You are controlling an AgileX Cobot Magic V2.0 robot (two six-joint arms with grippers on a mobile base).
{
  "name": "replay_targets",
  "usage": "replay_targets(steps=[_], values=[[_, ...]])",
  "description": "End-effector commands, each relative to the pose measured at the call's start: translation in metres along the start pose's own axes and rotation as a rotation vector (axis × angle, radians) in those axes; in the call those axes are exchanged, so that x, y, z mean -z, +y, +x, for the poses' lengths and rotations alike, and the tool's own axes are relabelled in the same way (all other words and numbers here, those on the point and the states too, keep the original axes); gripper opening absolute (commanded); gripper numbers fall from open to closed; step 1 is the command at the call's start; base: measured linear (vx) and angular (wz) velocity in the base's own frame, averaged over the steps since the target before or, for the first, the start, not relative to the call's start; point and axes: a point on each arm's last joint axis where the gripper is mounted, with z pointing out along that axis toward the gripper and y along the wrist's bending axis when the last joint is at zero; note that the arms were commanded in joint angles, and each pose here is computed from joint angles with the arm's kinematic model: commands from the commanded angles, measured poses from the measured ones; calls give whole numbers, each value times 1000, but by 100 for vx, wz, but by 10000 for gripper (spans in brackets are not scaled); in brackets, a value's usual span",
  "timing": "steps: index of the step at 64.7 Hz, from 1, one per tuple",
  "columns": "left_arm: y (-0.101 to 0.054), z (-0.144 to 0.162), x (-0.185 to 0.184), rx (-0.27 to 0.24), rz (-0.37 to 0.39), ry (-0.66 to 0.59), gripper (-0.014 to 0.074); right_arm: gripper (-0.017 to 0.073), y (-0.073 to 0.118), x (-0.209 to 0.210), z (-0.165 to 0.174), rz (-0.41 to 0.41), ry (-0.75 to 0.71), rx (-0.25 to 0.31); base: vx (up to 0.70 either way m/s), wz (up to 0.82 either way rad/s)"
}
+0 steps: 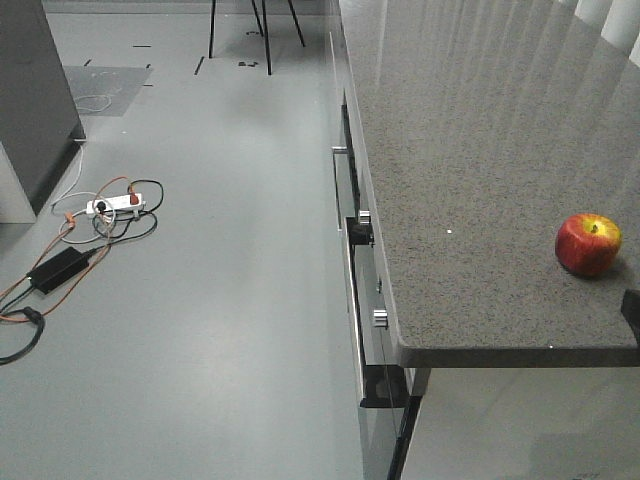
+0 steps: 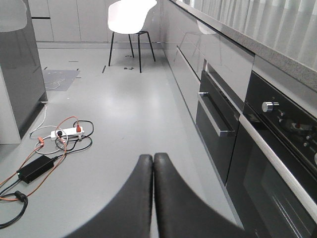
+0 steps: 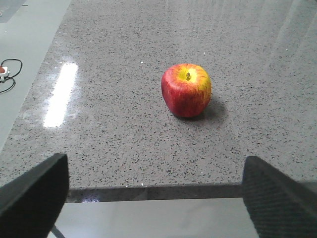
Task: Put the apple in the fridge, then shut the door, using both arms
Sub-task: 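Lower the open right gripper over the apple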
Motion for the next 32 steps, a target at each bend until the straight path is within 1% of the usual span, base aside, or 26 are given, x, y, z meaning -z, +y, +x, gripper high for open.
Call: replay_targets(steps=[1,9,17,24,32], values=[[-1,0,-1,5,16,-62,-6,722,1,3,-16,-6,-88,14,0,0],[-1,0,-1,5,16,-62,-6,713,1,4,-28,-6,-114,17,0,0],[-1,0,-1,5,16,-62,-6,705,2,-4,-56,6,-116,37,0,0],[-1,0,-1,5,16,-62,-6,700,3,-21,-79,18,-57,39,0,0],[-1,0,-1,5,16,-62,-6,694,4,-53,-100,39,21,67,0,0]])
